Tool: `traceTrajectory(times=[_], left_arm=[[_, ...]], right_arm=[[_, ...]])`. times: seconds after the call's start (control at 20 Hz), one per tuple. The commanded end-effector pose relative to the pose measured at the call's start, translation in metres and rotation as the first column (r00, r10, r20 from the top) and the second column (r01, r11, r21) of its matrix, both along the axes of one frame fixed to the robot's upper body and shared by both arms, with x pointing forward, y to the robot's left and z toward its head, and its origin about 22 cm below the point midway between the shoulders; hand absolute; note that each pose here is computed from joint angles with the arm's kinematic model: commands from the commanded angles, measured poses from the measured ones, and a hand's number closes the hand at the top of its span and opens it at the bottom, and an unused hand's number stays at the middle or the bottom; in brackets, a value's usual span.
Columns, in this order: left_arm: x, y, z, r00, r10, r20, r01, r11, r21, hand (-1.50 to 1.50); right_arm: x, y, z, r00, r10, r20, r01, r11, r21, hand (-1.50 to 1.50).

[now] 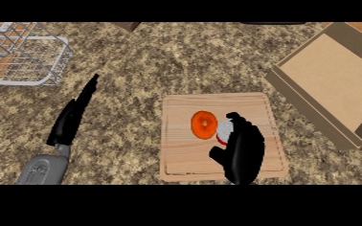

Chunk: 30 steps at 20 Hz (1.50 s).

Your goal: Pick the can from the cutting board and place it in the cardboard box

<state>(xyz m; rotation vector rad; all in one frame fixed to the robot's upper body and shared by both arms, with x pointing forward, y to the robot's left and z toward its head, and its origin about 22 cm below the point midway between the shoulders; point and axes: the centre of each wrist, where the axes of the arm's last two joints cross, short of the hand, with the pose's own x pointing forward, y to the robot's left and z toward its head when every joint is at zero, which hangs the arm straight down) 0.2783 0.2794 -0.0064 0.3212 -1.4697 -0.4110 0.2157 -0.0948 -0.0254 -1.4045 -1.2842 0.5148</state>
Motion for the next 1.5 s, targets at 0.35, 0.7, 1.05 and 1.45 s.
traceTrajectory(times=[0.35, 0.7, 1.05, 1.45], left_arm=[[-0.007, 0.004, 0.001, 1.0, -0.023, 0.009, 0.023, 1.0, -0.011, 0.0], [0.007, -0.01, 0.008, 0.997, -0.073, 0.038, 0.072, 0.997, 0.013, 0.0], [0.008, -0.01, 0.008, 0.998, -0.062, 0.024, 0.062, 0.998, 0.01, 0.0], [0.004, -0.015, -0.004, 0.999, -0.037, 0.009, 0.037, 0.999, 0.01, 0.0]], right_arm=[[0.05, -0.015, 0.018, 0.986, -0.161, 0.035, 0.163, 0.981, -0.1, 1.5], [0.139, -0.073, 0.057, 0.891, -0.296, -0.345, 0.292, 0.954, -0.066, 1.5], [0.224, -0.103, 0.168, 0.864, -0.388, -0.322, 0.352, 0.921, -0.164, 1.5], [0.251, -0.095, 0.222, 0.811, -0.564, -0.157, 0.524, 0.819, -0.236, 1.5]])
